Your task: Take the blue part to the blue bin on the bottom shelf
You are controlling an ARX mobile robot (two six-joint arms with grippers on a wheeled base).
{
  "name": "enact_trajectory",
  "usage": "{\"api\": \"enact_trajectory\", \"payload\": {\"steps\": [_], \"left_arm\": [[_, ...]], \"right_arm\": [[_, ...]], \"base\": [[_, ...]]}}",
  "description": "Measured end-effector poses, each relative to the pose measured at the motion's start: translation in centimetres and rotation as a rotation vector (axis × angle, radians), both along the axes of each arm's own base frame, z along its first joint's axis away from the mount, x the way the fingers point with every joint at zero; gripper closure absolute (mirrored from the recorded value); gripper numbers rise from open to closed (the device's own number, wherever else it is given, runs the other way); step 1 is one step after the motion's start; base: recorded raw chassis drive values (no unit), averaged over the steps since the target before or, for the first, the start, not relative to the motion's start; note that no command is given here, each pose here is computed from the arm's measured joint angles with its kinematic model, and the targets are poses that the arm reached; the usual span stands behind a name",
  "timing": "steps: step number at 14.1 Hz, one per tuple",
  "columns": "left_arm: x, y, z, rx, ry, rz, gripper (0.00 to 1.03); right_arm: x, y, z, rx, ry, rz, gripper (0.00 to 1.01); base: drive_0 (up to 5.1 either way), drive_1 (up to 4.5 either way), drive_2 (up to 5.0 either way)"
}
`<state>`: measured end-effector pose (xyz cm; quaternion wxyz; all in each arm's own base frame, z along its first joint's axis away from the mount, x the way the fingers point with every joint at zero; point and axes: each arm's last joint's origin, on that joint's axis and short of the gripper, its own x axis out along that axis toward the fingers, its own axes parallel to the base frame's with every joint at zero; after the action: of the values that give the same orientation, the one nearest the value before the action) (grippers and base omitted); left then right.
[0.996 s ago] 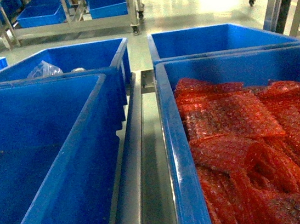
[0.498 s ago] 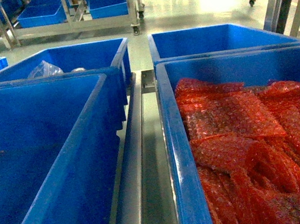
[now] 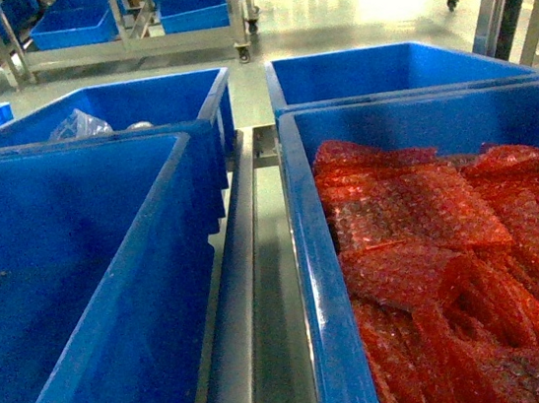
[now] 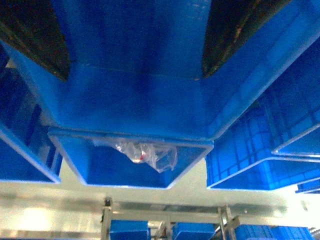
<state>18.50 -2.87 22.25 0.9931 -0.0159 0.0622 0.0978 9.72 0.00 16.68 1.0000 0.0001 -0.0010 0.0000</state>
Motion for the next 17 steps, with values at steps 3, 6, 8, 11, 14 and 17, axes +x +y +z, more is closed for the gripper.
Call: {"api": "enact_trajectory", "payload": {"steps": [3, 6, 8, 11, 14, 17], "left_arm": [[-0.2, 0.3, 0.0, -0.002, -0.058, -0.037, 0.1], [-2.2, 1.3, -1.7, 0.014, -0.127, -0.188, 0.49], [-3.3, 1.7, -2.9, 0.014, -0.118, -0.193, 0.78], [-4.5, 3.0, -3.7, 0.015, -0.123, -0.182, 1.01], [-5.4, 2.8, -4.4, 0.013, -0.117, -0.197, 1.01], [-6.1, 2.8, -4.7, 0.015, -0.14, -0.197, 1.01]], "right_arm": [[0.0, 0.0, 0.0, 0.0, 0.0, 0.0, 0.03], [0.0, 0.0, 0.0, 0.0, -0.001, 0.0, 0.03], [0.0, 0.0, 0.0, 0.0, -0.001, 0.0, 0.03], [0.0, 0.0, 0.0, 0.0, -0.001, 0.0, 0.03], [0.0, 0.0, 0.0, 0.0, -0.001, 0.0, 0.03], [0.0, 0.0, 0.0, 0.0, -0.001, 0.0, 0.03]], "base": [[0.0, 0.0, 0.0], [0.0, 0.0, 0.0], [0.0, 0.0, 0.0], [0.0, 0.0, 0.0], [0.0, 0.0, 0.0], [0.0, 0.0, 0.0]]}}
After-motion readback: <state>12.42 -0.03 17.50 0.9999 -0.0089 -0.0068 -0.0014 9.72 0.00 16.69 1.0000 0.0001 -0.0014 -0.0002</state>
